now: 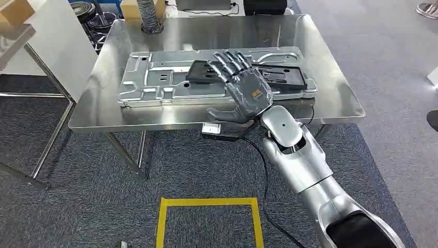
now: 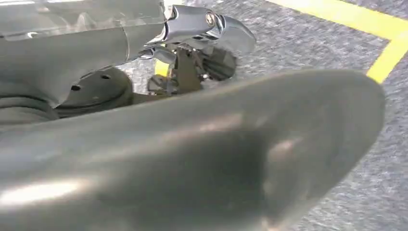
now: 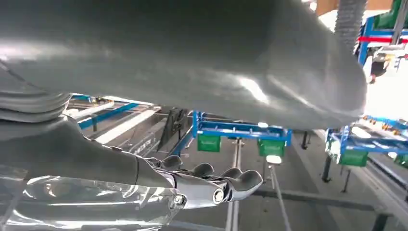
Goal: Take the parts from the cabinet and place them on the table.
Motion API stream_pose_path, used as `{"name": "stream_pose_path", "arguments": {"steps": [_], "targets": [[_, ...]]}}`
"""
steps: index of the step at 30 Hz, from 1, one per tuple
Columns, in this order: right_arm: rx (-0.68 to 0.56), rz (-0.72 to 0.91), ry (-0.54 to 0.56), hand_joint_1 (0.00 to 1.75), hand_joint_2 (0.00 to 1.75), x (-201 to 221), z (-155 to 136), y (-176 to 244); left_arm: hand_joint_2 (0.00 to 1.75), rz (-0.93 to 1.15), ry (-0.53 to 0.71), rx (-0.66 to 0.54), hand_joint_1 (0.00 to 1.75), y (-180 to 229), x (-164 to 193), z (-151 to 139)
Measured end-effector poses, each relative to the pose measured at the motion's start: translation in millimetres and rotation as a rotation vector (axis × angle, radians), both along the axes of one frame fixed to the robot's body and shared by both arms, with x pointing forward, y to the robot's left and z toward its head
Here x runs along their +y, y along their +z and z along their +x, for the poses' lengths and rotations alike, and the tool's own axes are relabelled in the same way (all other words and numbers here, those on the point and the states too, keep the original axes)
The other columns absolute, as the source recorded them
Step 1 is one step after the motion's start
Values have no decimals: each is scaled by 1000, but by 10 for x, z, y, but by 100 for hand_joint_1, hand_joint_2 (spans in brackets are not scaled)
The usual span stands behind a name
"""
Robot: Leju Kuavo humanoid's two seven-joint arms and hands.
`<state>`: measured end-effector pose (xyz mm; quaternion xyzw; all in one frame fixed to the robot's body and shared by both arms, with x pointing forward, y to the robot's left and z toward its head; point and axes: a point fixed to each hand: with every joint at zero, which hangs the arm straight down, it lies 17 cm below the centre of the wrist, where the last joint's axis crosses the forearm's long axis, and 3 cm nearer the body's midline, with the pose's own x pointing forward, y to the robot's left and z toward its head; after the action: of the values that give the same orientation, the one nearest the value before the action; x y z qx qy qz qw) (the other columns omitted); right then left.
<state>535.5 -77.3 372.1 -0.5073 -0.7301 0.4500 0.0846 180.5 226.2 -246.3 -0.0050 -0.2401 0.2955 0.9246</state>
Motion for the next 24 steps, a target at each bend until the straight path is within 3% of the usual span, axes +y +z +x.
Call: {"name": "stream_pose_path", "arguments": {"steps": [24], "targets": [[2,16,-39,0,0,-166,4,-62,0,5,2,6,0,-9,7,-28]]}}
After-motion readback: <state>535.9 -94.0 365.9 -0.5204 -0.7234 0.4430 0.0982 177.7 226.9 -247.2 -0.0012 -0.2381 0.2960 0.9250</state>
